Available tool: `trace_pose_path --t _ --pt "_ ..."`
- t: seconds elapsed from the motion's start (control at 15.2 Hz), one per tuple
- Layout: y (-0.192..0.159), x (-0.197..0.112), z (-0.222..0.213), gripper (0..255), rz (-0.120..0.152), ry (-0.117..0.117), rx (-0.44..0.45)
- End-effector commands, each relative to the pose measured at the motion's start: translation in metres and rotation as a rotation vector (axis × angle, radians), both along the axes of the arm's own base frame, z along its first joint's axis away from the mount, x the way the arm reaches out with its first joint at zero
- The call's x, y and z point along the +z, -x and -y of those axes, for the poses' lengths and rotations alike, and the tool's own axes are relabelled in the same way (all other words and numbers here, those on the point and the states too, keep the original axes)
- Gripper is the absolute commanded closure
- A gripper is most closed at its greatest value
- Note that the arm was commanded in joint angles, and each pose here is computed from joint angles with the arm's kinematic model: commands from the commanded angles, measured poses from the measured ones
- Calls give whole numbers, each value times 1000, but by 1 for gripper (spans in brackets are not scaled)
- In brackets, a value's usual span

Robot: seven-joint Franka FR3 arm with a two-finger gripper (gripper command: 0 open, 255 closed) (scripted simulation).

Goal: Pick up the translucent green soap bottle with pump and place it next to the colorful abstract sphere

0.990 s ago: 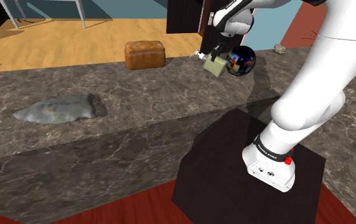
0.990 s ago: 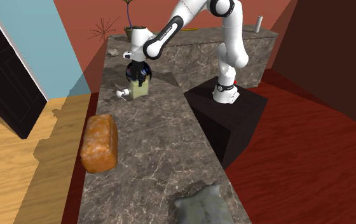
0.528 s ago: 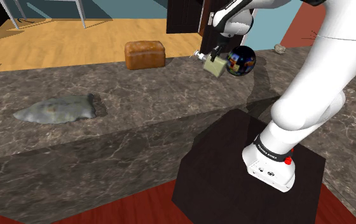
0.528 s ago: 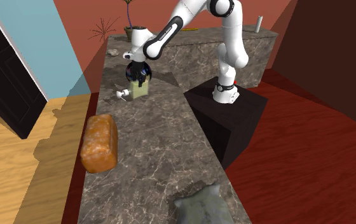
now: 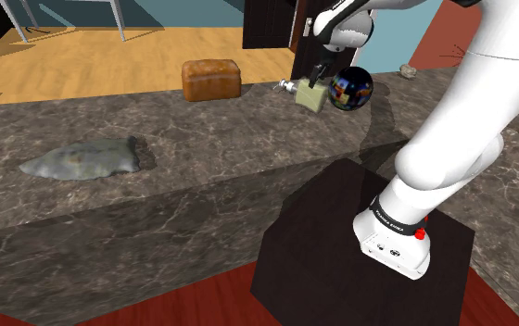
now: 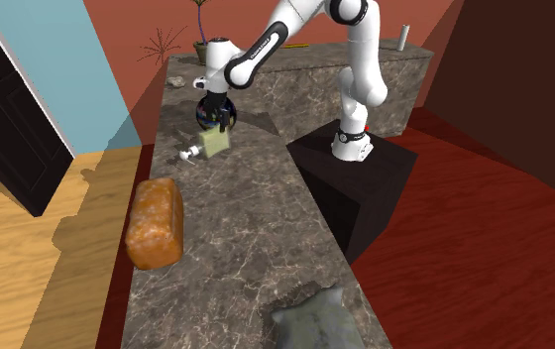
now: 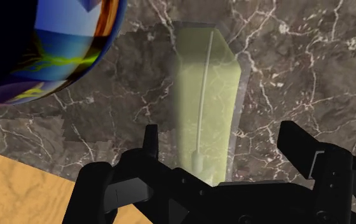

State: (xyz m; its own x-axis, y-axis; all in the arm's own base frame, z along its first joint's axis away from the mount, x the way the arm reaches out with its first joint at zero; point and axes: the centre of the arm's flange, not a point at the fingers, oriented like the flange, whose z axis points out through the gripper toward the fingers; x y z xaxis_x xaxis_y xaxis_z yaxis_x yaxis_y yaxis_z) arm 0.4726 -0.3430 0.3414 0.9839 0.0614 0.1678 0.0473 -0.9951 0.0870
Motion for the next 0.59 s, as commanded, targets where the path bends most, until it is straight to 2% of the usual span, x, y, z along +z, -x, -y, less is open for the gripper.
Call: trace_pose_path --t 0.0,0.07,0.53 --pt "2 22 -2 0 0 0 0" --pt "4 32 -3 0 0 0 0" --pt "4 32 -3 0 0 0 0"
